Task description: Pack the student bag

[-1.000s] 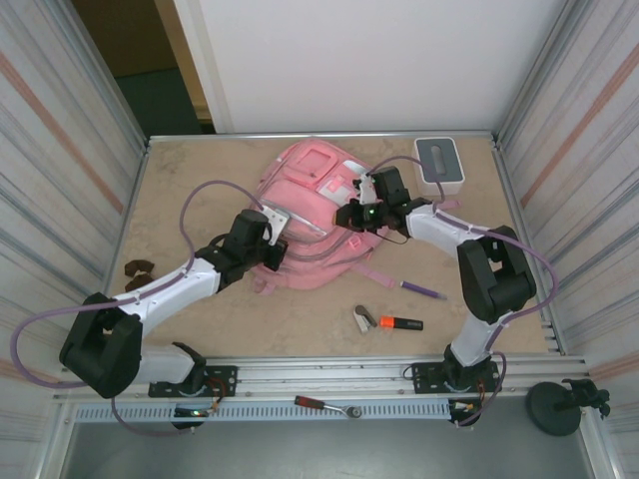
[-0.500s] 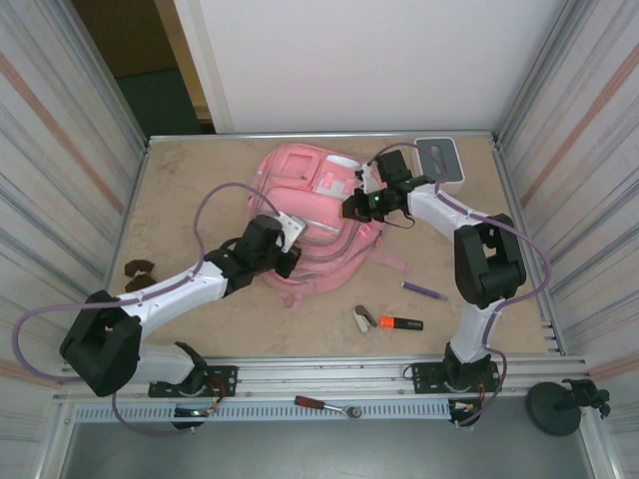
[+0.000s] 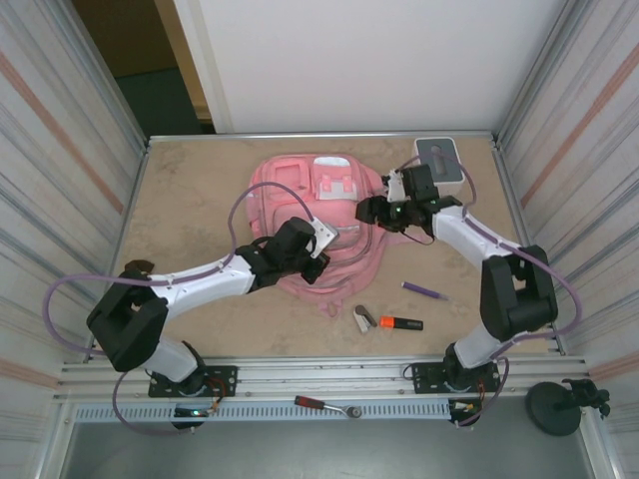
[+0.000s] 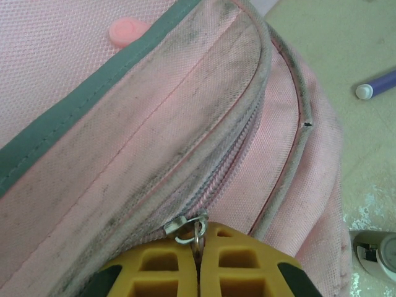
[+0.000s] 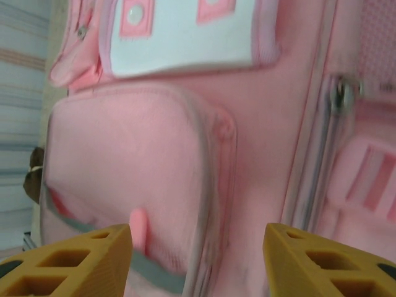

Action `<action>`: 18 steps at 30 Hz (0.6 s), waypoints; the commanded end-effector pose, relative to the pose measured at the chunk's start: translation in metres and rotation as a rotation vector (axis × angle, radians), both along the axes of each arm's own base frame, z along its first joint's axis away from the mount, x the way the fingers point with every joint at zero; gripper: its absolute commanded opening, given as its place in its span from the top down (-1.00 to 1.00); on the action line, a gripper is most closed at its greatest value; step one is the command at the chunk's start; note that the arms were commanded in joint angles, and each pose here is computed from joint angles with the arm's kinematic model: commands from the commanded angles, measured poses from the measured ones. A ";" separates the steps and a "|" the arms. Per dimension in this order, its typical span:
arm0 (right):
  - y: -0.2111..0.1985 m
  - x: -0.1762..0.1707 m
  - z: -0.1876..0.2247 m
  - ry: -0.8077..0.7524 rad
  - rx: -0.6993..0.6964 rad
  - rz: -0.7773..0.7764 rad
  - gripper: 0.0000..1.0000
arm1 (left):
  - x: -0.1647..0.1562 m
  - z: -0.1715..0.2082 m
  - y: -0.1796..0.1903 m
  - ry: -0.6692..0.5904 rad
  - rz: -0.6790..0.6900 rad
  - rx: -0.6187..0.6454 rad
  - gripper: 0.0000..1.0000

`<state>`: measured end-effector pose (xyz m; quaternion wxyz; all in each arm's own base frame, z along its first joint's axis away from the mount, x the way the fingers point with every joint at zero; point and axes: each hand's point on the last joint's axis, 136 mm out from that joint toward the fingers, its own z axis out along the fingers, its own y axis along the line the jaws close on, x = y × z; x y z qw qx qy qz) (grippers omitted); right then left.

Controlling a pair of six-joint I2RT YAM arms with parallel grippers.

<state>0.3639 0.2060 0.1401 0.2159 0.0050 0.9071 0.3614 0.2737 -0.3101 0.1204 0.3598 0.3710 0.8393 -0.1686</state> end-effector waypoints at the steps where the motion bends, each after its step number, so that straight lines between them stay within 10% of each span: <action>1: 0.016 -0.007 0.014 -0.021 0.099 0.002 -0.16 | 0.010 0.019 -0.012 -0.047 -0.002 -0.051 1.00; 10: 0.035 -0.015 -0.008 0.018 0.053 0.016 -0.03 | 0.009 0.019 -0.009 -0.051 0.002 -0.046 1.00; 18: 0.014 -0.007 -0.011 -0.022 -0.075 -0.018 0.87 | 0.009 0.020 0.014 -0.090 0.044 -0.002 1.00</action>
